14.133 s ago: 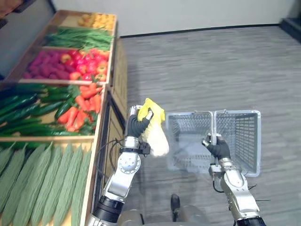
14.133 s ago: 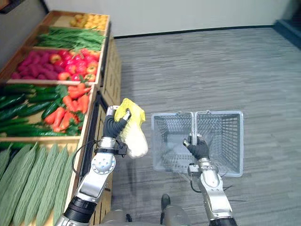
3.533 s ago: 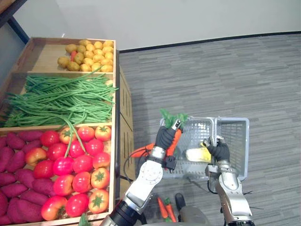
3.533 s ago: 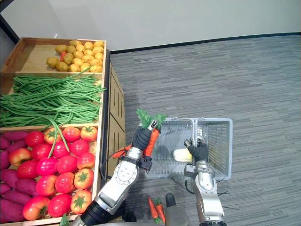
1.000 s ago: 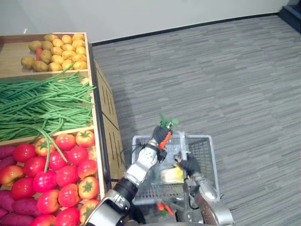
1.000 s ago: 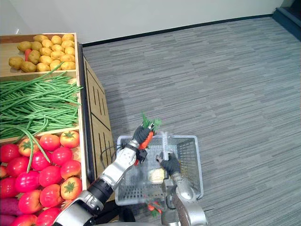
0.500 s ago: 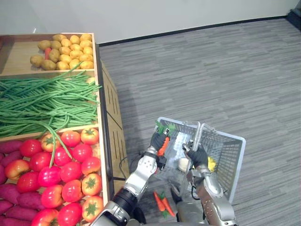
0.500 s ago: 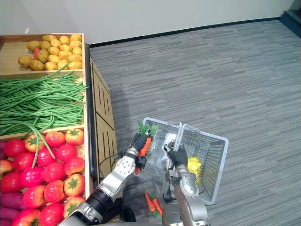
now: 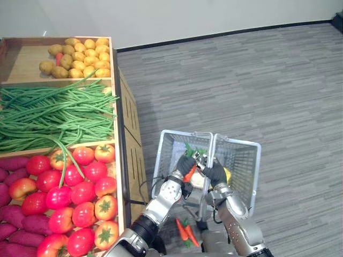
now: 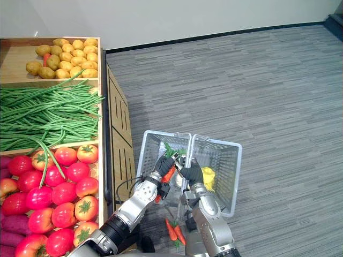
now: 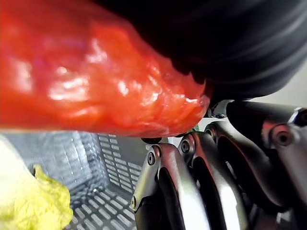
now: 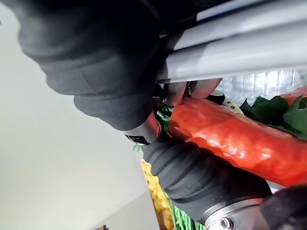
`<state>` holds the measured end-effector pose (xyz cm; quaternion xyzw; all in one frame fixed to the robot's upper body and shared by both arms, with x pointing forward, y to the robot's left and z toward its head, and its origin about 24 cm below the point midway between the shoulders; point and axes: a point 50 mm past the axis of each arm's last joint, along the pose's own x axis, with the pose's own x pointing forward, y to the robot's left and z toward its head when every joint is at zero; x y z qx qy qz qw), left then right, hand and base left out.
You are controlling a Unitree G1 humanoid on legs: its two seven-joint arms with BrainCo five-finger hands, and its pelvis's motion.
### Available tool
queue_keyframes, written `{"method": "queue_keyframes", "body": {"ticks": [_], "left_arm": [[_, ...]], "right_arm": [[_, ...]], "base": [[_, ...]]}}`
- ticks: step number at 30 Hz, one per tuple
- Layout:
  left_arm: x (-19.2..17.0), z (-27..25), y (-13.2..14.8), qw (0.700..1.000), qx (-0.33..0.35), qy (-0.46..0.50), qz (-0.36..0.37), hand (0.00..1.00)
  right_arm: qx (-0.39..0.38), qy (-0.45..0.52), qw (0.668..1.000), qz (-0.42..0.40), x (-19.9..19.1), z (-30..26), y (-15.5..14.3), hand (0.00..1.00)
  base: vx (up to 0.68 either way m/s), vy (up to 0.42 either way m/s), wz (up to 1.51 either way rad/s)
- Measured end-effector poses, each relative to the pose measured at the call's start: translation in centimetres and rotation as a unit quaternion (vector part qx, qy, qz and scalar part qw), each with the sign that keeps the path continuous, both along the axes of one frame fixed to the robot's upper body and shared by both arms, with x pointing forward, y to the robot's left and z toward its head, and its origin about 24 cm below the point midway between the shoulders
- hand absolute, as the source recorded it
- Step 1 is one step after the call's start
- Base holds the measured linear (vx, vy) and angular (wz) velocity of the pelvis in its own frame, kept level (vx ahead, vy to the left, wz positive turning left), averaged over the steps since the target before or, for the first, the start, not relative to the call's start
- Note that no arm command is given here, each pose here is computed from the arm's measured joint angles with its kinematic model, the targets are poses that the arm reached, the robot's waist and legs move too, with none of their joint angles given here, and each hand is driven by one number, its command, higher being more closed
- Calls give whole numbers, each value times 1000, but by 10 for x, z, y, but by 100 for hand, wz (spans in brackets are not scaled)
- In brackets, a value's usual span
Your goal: Pick vegetable in the basket
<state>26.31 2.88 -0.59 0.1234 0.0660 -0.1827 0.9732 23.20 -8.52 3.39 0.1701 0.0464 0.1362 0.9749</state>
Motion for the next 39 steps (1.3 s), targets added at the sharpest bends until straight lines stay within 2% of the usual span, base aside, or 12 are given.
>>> {"method": "queue_keyframes", "body": {"ticks": [4,16,24,29,32,39], "left_arm": [[2,-1,6,1000,12,-2,6,0],[2,-4,12,1000,26,4,14,0],[3,0,18,1000,23,-4,20,0],[-13,12,16,999,-19,-20,-19,0],[-16,21,24,998,-41,-35,-17,0],[-31,31,79,992,-77,-60,75,0]], "right_arm": [[-12,-19,999,26,5,8,6,100],[-12,-24,999,33,6,10,10,100],[-67,-60,996,15,9,16,2,100],[-119,-73,986,-90,19,21,-45,100],[-142,-62,979,-134,16,17,-73,100],[-193,-37,960,-201,-8,10,-124,100]], "base": [[-19,-7,12],[-18,-6,3],[-2,-1,0],[-6,-3,3],[-14,-3,1],[-18,-9,7]]}}
